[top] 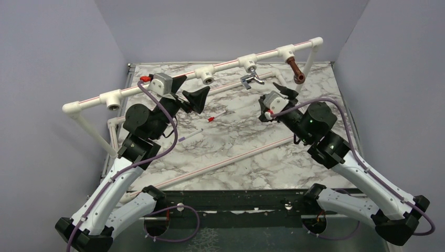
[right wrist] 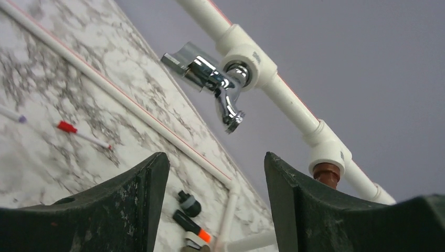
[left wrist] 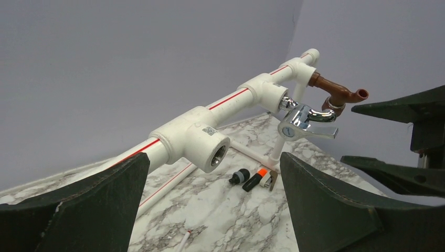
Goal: Install the water faucets
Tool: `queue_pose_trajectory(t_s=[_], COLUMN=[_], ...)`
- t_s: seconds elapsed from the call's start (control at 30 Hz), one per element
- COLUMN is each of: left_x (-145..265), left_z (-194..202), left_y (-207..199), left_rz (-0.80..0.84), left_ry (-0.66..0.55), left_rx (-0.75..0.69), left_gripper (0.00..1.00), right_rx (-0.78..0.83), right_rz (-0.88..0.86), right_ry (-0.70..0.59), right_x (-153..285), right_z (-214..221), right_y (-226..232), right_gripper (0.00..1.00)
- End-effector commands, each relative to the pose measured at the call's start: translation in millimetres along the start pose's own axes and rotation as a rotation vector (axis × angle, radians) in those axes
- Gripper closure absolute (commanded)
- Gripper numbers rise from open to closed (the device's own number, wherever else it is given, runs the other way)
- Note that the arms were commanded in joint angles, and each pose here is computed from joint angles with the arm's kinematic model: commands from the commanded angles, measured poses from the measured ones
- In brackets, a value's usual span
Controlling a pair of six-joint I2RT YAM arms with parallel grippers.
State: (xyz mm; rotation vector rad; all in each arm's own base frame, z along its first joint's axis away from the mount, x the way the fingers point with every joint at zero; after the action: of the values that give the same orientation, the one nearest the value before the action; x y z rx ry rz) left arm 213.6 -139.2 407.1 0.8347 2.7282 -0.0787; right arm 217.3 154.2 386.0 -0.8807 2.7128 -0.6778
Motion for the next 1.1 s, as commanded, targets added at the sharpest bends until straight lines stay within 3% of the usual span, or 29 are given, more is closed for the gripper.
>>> queue_pose_trajectory(t_s=[0.0, 0.3, 0.7, 1.07], left_x=[2.5, 2.7, 1.8, 0.9], left_z=[-6.9, -5.8, -3.8, -2.1], left_y=[0.3, 0.8, 0.2, -0.1], left_rz=[0.001, -0.003, 0.001, 0.004], left_ry=[-0.030, -0.029, -0.025, -0.021], left_rx=[-0.009, -0.012, -0.009, -0.009], left_gripper=[0.05, 0.05, 0.05, 0.05], right_rx=[0.358, 0.685, 0.888, 1.017], right_rz=[-0.039, 0.073, 0.125, 0.128], right_ry=[-0.058, -0.122, -0.173, -0.130], right_x=[0.4, -10.2, -26.1, -50.7], right_z=[3.6, -4.9, -14.0, -12.3], right_y=[-2.5, -10.9, -7.7, -0.3], right_gripper=[0.29, 0.29, 0.29, 0.30])
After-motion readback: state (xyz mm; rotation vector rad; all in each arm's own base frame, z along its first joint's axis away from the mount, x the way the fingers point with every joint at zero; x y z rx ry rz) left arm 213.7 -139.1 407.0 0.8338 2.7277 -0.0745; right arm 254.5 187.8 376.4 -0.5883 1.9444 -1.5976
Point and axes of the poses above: each gripper's point midway between its finger pads, its own x axis back along the fingers, its own y axis along the line the jaws close on, z = x × y, the point moved 8 cm from there along x, back along the fingers, and after that the axes turned 10 degrees about -x, right-handed, at the moved point
